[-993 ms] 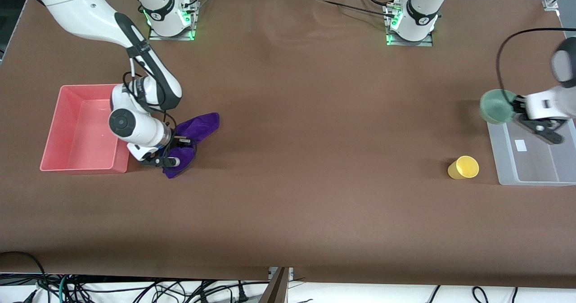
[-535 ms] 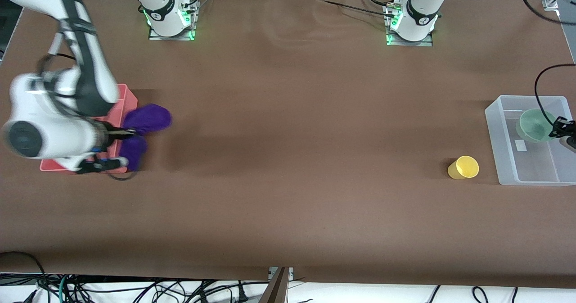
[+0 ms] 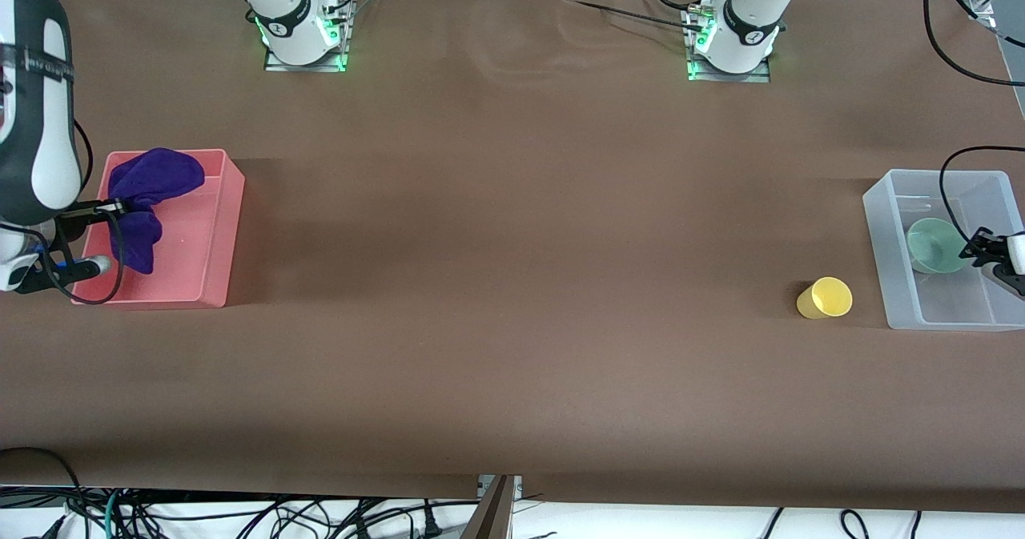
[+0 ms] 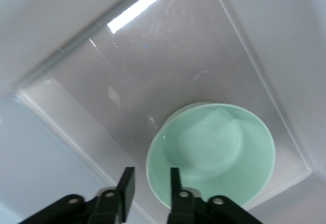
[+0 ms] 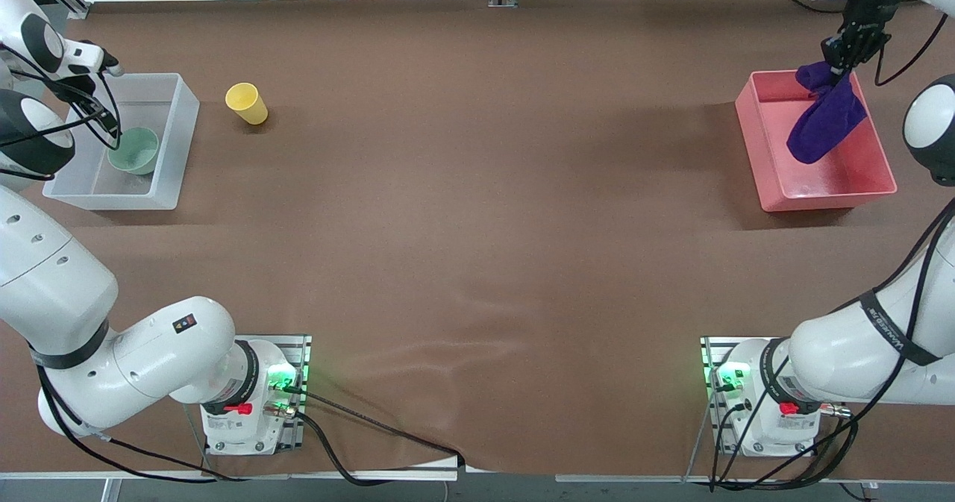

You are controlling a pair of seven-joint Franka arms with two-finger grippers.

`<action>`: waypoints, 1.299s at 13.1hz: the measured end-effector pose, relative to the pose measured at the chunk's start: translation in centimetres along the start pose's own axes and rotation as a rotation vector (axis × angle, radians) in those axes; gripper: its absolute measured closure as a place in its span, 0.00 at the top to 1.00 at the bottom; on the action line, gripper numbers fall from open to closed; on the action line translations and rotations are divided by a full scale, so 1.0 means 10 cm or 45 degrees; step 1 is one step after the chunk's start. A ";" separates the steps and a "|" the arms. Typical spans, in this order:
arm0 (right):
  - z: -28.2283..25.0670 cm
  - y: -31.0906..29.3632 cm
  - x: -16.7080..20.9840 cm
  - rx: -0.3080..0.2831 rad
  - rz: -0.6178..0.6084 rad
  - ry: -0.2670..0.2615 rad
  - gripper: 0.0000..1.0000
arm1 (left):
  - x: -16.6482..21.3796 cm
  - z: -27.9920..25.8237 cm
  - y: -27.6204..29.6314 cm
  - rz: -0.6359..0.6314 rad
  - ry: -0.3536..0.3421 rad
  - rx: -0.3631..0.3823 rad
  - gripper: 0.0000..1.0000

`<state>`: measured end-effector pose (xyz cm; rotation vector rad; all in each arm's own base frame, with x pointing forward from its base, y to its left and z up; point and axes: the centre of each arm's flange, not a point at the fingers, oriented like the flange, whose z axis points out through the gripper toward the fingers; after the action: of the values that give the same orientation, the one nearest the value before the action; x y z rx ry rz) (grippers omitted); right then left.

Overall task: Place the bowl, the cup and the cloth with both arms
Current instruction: 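Carry the cloth into the pink bin while the left gripper lowers the bowl, then release the cloth and lift the right gripper while the left gripper reaches the cup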

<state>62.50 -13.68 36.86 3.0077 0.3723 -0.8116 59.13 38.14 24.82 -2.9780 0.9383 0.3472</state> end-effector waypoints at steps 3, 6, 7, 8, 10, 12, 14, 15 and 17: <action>0.40 0.12 0.13 -0.012 -0.019 -0.024 0.06 | 0.24 -0.56 0.15 -0.001 0.101 -0.088 0.70; 0.65 0.19 0.16 -0.012 -0.019 -0.023 0.07 | 0.80 -1.23 0.57 -0.012 0.091 -0.154 1.00; 0.71 0.20 0.17 -0.014 -0.018 -0.018 0.10 | 1.06 -1.34 0.77 -0.063 0.072 -0.154 1.00; 0.72 0.22 0.17 -0.015 -0.016 -0.013 0.18 | 1.31 -1.39 0.96 -0.123 0.055 -0.151 1.00; 0.63 0.23 0.15 -0.024 -0.011 0.014 0.40 | 1.71 -1.34 1.28 -0.235 0.015 -0.155 1.00; 0.25 0.19 0.04 -0.004 -0.002 0.090 0.60 | 2.01 -1.18 1.44 -0.311 0.012 -0.141 1.00; -0.34 0.01 -0.28 0.071 -0.009 0.132 0.83 | 2.20 -0.96 1.41 -0.341 0.095 -0.078 1.00; -0.63 -0.14 -0.49 0.096 -0.029 0.139 0.93 | 2.23 -0.80 1.37 -0.347 0.126 -0.056 1.00; -1.01 -0.49 -0.80 0.106 -0.074 0.147 1.00 | 2.21 -0.45 1.38 -0.351 0.111 -0.071 0.93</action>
<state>59.71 -10.05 49.89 3.1443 0.4407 -0.6743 69.94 14.01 25.50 -3.1380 0.5175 0.2444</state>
